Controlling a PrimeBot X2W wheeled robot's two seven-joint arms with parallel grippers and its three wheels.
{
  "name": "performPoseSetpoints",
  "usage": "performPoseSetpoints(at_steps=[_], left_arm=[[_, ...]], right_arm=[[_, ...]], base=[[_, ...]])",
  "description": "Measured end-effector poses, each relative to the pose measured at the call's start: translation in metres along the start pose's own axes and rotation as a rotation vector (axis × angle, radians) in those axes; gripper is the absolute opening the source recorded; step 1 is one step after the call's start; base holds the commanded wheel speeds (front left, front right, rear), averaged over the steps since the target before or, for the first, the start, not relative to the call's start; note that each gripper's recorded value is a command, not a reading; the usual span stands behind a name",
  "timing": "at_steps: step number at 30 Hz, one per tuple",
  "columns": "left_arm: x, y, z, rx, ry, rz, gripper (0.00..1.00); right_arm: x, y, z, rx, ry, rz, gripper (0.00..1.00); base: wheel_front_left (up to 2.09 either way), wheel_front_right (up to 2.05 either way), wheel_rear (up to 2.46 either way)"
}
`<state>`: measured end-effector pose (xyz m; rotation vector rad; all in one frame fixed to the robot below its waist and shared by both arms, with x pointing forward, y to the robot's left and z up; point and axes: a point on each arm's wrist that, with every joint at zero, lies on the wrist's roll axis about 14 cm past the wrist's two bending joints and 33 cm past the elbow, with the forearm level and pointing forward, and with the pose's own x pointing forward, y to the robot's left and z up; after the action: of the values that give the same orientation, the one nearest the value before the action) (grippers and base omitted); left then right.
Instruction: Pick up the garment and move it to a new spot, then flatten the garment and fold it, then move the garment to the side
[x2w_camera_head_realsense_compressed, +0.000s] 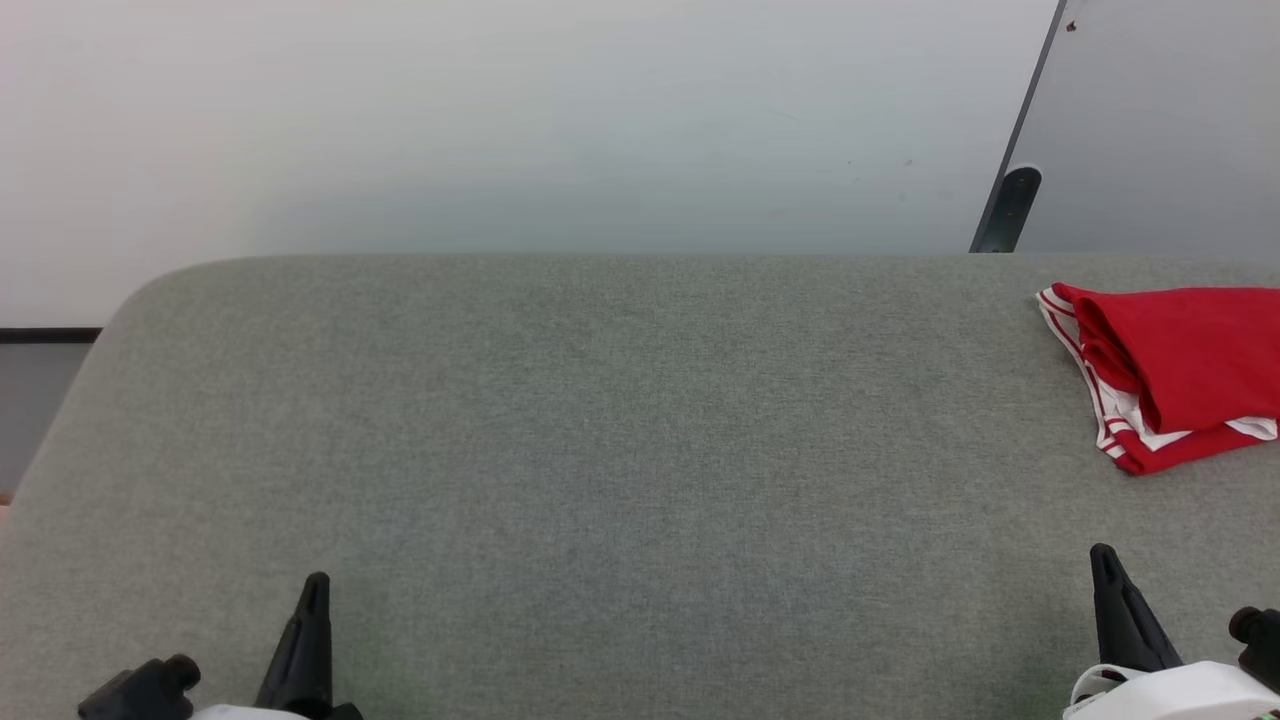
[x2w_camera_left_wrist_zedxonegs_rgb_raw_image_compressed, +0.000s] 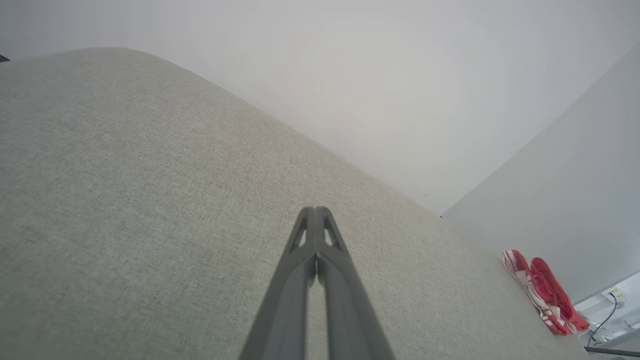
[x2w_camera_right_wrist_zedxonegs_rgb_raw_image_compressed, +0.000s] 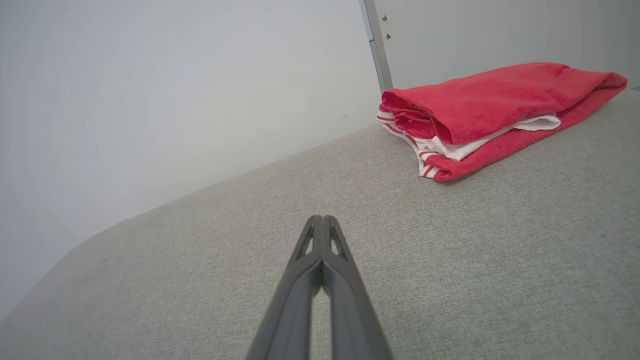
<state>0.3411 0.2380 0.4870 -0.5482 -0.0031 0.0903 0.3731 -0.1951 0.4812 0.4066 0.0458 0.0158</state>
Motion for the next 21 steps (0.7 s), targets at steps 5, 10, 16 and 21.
performPoseSetpoints(at_steps=[5,10,16,21], left_arm=[[0.004,-0.002,0.0,-0.078,0.001,0.006,0.0],[0.006,-0.002,-0.001,-0.146,0.008,0.014,0.0],[0.01,-0.005,-0.001,-0.227,0.008,0.014,0.0],[0.012,-0.005,-0.003,-0.291,0.016,0.022,0.0]], right_arm=[[0.0,-0.002,-0.001,0.086,0.006,-0.016,0.0],[0.0,-0.003,0.0,0.17,0.007,-0.027,0.0],[0.004,-0.001,0.002,0.26,0.001,-0.03,0.0],[0.004,-0.002,0.001,0.332,0.006,-0.039,0.0]], base=[[0.0,0.0,0.0],[0.0,0.0,0.0],[0.0,0.0,0.0],[0.0,0.0,0.0]])
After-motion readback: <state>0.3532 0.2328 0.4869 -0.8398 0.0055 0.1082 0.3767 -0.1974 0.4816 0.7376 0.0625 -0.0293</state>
